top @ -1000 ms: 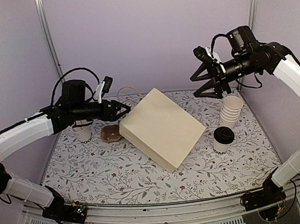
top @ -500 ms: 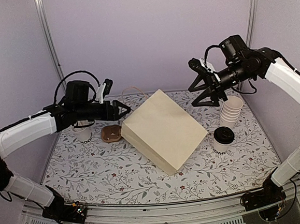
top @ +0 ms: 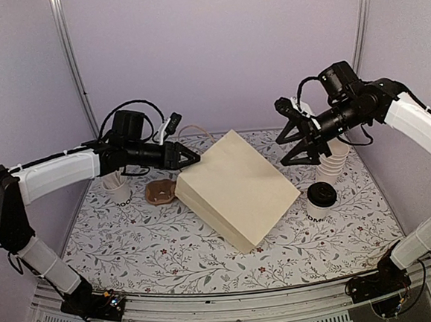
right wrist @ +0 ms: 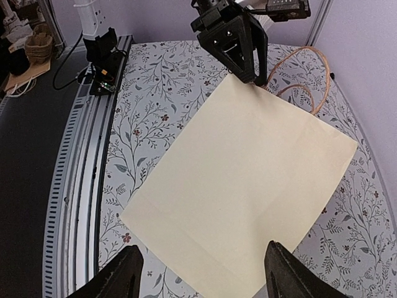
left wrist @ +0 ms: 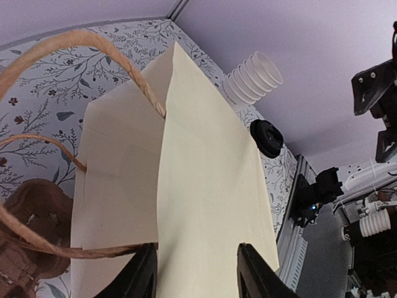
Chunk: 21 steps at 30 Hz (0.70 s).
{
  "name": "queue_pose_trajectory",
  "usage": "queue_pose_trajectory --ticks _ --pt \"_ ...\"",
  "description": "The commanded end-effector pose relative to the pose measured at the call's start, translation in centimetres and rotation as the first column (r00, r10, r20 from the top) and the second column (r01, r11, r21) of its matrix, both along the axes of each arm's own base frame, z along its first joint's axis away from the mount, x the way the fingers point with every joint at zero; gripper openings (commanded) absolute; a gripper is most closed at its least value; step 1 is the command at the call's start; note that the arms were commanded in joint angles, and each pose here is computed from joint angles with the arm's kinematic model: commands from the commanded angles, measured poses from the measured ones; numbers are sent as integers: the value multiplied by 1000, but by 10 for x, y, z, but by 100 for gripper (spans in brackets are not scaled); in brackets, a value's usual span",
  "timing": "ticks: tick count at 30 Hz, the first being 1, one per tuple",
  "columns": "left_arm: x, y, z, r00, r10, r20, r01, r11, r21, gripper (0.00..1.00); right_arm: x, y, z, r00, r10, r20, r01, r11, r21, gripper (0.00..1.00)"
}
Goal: Pack the takeout coffee
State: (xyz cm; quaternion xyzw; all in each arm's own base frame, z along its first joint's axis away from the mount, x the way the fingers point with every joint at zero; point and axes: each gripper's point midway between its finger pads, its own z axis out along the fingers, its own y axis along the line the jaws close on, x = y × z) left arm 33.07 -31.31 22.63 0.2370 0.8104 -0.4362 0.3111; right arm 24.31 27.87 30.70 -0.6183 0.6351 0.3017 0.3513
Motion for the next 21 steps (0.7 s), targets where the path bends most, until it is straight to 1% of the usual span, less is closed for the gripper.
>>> queue_pose_trajectory --ticks 1,4,8,10,12,14,19,21 --pt "1 -13 -3 996 -79 -50 78 996 -34 42 -2 -5 13 998 -16 60 14 1000 25 70" --pt "0 -17 -6 993 -94 -75 91 995 -38 34 -2 -6 12 998 -18 61 16 1000 23 70" --pt "0 -18 -1 994 -85 -62 82 996 -36 28 -3 -6 10 998 -19 59 17 1000 23 70" --pt "0 -18 2 995 -79 -62 77 996 -38 27 -4 -7 11 998 -21 59 19 1000 24 70" --pt "1 -18 2 996 -62 -70 59 998 -33 30 -4 -7 12 998 -21 63 20 999 26 70" --pt "1 -20 -1 995 -63 -83 60 998 -34 30 -4 -8 12 998 -24 64 22 999 26 70" --pt "-4 -36 -16 980 -105 -169 102 994 -27 30 -2 -8 12 998 -33 59 31 999 20 70" --pt "-9 -47 -22 976 -125 -176 125 992 -10 30 -3 -8 12 998 -31 55 30 999 14 70"
